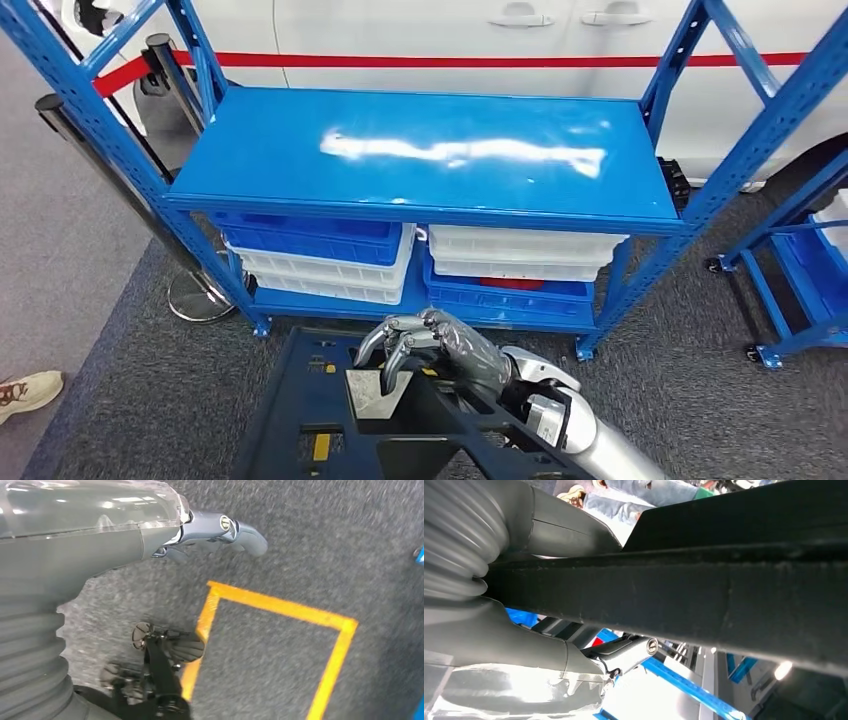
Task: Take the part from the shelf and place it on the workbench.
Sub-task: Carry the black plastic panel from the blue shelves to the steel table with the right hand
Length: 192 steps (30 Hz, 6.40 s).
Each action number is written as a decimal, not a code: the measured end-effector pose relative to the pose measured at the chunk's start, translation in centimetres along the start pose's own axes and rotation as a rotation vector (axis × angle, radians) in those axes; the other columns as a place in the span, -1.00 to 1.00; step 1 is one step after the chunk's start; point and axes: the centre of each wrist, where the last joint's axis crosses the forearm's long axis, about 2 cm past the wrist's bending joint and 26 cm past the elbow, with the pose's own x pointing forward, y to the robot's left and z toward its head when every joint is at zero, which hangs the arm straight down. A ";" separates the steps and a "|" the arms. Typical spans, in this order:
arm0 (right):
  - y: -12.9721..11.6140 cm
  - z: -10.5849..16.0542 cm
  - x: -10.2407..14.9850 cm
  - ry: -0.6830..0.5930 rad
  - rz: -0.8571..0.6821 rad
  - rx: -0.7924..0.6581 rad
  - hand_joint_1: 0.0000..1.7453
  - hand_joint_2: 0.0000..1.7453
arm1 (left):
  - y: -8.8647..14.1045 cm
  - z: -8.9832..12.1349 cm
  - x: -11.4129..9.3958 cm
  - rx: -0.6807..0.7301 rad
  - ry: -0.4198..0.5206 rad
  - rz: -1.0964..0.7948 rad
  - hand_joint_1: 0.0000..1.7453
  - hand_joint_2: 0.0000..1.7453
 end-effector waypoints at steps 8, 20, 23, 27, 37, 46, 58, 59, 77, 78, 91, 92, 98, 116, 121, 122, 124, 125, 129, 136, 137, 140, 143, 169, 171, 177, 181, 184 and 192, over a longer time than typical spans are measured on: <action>0.4 0.5 0.0 -0.009 -0.006 0.000 1.00 1.00 | 0.6 -0.2 0.3 0.015 -0.001 -0.013 -1.00 1.00; 0.4 2.0 0.0 0.009 0.020 0.007 1.00 1.00 | 2.7 -0.2 0.3 0.122 0.164 -0.070 -1.00 1.00; 0.4 2.0 0.0 0.008 0.021 0.014 1.00 1.00 | 2.9 -0.2 0.3 0.147 0.194 -0.050 -1.00 1.00; 0.1 1.8 0.1 0.005 0.027 0.025 1.00 1.00 | 3.2 -0.2 0.4 0.174 0.204 -0.027 -1.00 1.00; 0.2 1.7 0.1 -0.019 -0.005 0.037 1.00 1.00 | 3.6 -0.1 0.3 0.186 0.191 -0.027 -1.00 1.00; 0.2 1.5 0.1 -0.035 -0.038 0.042 1.00 1.00 | 3.7 -0.2 0.4 0.203 0.181 -0.012 -1.00 1.00; -0.7 0.5 -0.7 0.025 -0.025 0.048 1.00 1.00 | 4.1 -0.2 0.4 0.231 0.162 0.010 -1.00 1.00; -0.8 0.3 -0.9 0.038 -0.024 0.046 1.00 1.00 | 4.0 -0.2 0.5 0.224 0.156 0.013 -1.00 1.00; -2.2 0.2 -3.0 0.180 -0.038 0.005 1.00 1.00 | 3.7 -0.3 0.5 0.156 0.133 -0.008 -1.00 1.00; -2.3 0.2 -3.0 0.176 -0.044 -0.001 1.00 1.00 | 3.7 -0.3 0.5 0.158 0.140 -0.008 -1.00 1.00; -3.0 0.0 0.3 -0.017 -0.076 -0.083 1.00 1.00 | 1.6 0.2 -0.2 0.137 0.236 -0.031 -1.00 1.00; -2.8 0.1 0.4 -0.022 -0.076 -0.081 1.00 1.00 | 1.6 0.3 -0.3 0.134 0.240 -0.032 -1.00 1.00; -1.6 0.9 0.5 -0.019 -0.088 -0.067 1.00 1.00 | 1.6 0.4 -0.5 0.152 0.232 -0.046 -1.00 1.00; -1.3 1.2 -0.2 0.024 -0.057 -0.068 1.00 1.00 | 2.3 -0.1 0.2 0.127 0.082 -0.058 -1.00 1.00; -1.1 0.7 -0.3 0.042 -0.047 -0.076 1.00 1.00 | 2.3 -0.4 0.5 0.105 0.062 -0.047 -1.00 1.00; -1.1 0.5 -0.3 0.040 -0.049 -0.076 1.00 1.00 | 2.4 -0.4 0.5 0.105 0.061 -0.047 -1.00 1.00; -0.9 0.3 -0.4 0.040 -0.053 -0.075 1.00 1.00 | 2.6 -0.3 0.4 0.108 0.064 -0.048 -1.00 1.00; -0.8 0.3 -0.5 0.046 -0.053 -0.075 1.00 1.00 | 2.7 -0.2 0.3 0.109 0.065 -0.049 -1.00 1.00; -0.6 0.5 -0.7 0.075 -0.036 -0.085 1.00 1.00 | 2.8 -0.2 0.3 0.101 0.078 -0.061 -1.00 1.00; -0.9 0.9 -1.2 0.078 -0.035 -0.089 1.00 1.00 | 3.1 -0.4 0.6 0.118 0.159 -0.093 -1.00 1.00; -1.0 0.8 -1.2 0.078 -0.033 -0.089 1.00 1.00 | 3.2 -0.3 0.5 0.120 0.164 -0.095 -1.00 1.00; -1.1 0.9 -1.3 0.079 -0.034 -0.091 1.00 1.00 | 3.5 -0.2 0.4 0.126 0.178 -0.097 -1.00 1.00; -1.1 0.9 -1.4 0.076 -0.038 -0.105 1.00 1.00 | 3.7 -0.2 0.4 0.130 0.191 -0.101 -1.00 1.00; -0.1 0.6 0.6 -0.005 -0.057 -0.118 1.00 1.00 | 4.0 -0.3 0.6 0.123 0.271 -0.130 -1.00 1.00; -0.1 0.6 0.6 -0.002 -0.058 -0.118 1.00 1.00 | 3.9 -0.2 0.4 0.118 0.276 -0.131 -1.00 1.00; -0.4 0.5 0.7 -0.001 -0.056 -0.107 1.00 1.00 | 3.1 -0.2 0.3 0.093 0.274 -0.123 -1.00 1.00; -0.6 0.4 0.9 -0.004 -0.052 -0.100 1.00 1.00 | 2.6 -0.4 0.5 0.086 0.264 -0.121 -1.00 1.00; -0.8 0.1 1.0 -0.010 -0.045 -0.097 1.00 1.00 | 2.5 -0.3 0.4 0.090 0.263 -0.127 -1.00 1.00; -1.2 -0.4 1.1 -0.003 -0.046 -0.091 1.00 1.00 | 3.1 -0.1 0.2 0.113 0.267 -0.124 -1.00 1.00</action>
